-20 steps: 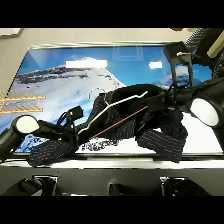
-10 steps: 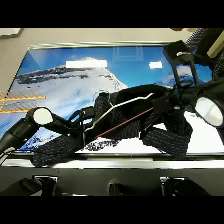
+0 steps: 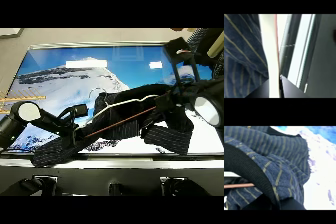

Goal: Fold the clothes and pants, and hang the long-sleeved shirts on hangers.

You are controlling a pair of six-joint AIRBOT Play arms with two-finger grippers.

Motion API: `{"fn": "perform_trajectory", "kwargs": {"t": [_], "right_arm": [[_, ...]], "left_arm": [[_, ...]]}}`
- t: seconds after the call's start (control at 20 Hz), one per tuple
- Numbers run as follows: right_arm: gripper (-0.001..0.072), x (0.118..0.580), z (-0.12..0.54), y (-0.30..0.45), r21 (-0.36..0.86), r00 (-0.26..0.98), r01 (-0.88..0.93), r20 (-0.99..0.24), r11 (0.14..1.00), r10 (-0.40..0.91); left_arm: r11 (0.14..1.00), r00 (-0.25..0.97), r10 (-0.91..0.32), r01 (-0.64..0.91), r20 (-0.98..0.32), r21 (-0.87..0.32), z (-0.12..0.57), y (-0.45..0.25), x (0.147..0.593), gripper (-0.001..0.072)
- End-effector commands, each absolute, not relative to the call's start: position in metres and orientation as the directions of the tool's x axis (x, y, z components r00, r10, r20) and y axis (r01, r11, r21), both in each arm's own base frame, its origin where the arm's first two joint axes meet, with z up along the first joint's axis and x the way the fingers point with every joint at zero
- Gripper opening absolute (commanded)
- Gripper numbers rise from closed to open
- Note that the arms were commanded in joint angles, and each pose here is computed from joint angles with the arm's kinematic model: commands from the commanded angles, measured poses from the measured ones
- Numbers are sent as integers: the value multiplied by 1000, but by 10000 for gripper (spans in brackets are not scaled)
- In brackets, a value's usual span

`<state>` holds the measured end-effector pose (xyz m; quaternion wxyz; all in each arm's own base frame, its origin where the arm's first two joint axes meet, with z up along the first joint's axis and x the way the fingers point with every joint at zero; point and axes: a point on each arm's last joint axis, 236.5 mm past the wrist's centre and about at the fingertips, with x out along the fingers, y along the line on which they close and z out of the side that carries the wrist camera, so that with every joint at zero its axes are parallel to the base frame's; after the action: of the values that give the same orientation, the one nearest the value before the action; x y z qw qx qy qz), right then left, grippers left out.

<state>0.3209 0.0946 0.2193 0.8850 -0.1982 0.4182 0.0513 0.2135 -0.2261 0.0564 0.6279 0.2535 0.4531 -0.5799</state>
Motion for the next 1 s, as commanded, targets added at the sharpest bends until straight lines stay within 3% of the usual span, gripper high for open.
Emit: {"fn": "perform_trajectory", "kwargs": {"t": [0.0,0.25,0.7,0.95], "right_arm": [[15,320,214,117,-252,628,-328,-778,910,11],[15,318,212,127,-218,618,-351,-785,911,50],[15,311,208,135,-180,592,-374,-802,910,84],[15,309,207,138,-165,583,-383,-806,909,99]], "left_arm": [[182,-65,-458,969,-887,-165,60,-229,225,5],[139,-60,-471,980,-880,-141,55,-265,237,6],[161,-7,-566,980,-824,-119,67,-306,252,6],[122,-54,-547,982,-835,-143,54,-317,240,6]]}}
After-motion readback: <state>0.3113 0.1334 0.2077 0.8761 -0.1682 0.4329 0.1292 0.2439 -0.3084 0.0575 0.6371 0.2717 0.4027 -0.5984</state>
